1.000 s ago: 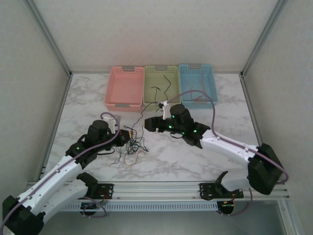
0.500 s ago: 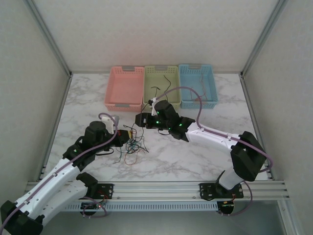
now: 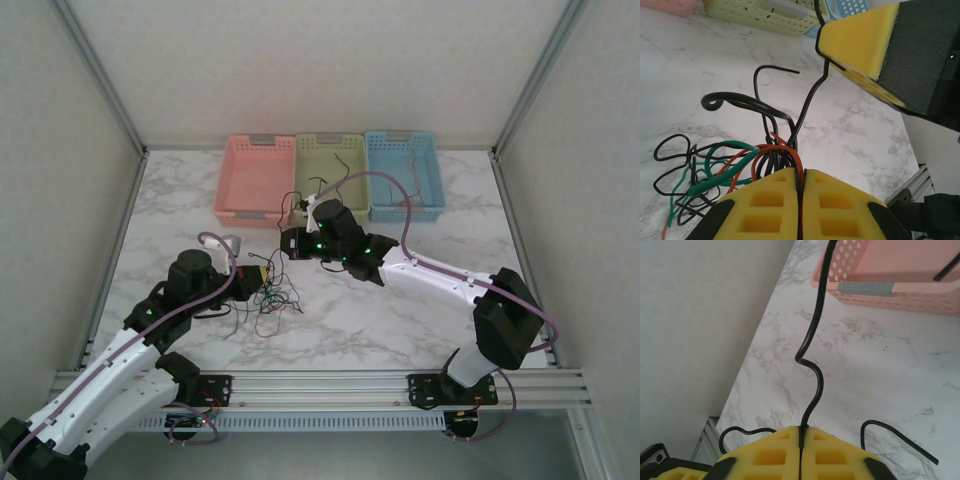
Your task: Untangle the cables
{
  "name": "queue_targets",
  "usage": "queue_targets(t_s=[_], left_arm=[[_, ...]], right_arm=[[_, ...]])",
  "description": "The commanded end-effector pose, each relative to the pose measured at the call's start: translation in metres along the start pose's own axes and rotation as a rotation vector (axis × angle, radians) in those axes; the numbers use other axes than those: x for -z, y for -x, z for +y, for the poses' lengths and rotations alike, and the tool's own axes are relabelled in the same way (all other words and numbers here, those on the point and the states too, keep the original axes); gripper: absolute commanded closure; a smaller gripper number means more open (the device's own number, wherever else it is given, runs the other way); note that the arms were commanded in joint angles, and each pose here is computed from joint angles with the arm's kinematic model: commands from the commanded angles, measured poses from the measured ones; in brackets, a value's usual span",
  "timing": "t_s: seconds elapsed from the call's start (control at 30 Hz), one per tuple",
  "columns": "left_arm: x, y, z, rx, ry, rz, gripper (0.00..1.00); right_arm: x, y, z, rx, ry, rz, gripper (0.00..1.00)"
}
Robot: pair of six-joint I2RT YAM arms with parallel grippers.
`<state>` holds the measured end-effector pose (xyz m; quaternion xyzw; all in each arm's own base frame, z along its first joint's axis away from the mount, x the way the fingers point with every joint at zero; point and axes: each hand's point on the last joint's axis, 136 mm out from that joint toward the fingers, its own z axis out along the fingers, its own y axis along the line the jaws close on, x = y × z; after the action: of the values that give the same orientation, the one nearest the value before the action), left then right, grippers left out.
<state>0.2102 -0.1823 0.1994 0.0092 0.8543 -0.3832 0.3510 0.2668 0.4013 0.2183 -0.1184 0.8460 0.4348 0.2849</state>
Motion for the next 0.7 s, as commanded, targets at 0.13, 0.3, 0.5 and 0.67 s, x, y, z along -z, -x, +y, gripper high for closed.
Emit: queue_targets(t_s=[0.13, 0.3, 0.5, 0.67], left_arm=[[0.003, 0.003, -0.001, -0.021, -0.009, -0.012, 1.00], [0.003, 0.003, 0.000, -0.021, 0.000, -0.012, 1.00], [0.002, 0.002, 0.003, -0.020, 0.009, -0.012, 1.00], [0.002, 0.001, 0.004, -0.019, 0.017, -0.009, 1.00]], right_arm=[[0.023, 0.016, -0.006, 0.173, -0.130, -0.045, 1.00], [0.045, 0.029, -0.020, 0.316, -0.264, -0.080, 1.00], [0.070, 0.039, -0.018, 0.385, -0.270, -0.134, 1.00], [0.094, 0.048, -0.026, 0.399, -0.314, -0.174, 1.00]])
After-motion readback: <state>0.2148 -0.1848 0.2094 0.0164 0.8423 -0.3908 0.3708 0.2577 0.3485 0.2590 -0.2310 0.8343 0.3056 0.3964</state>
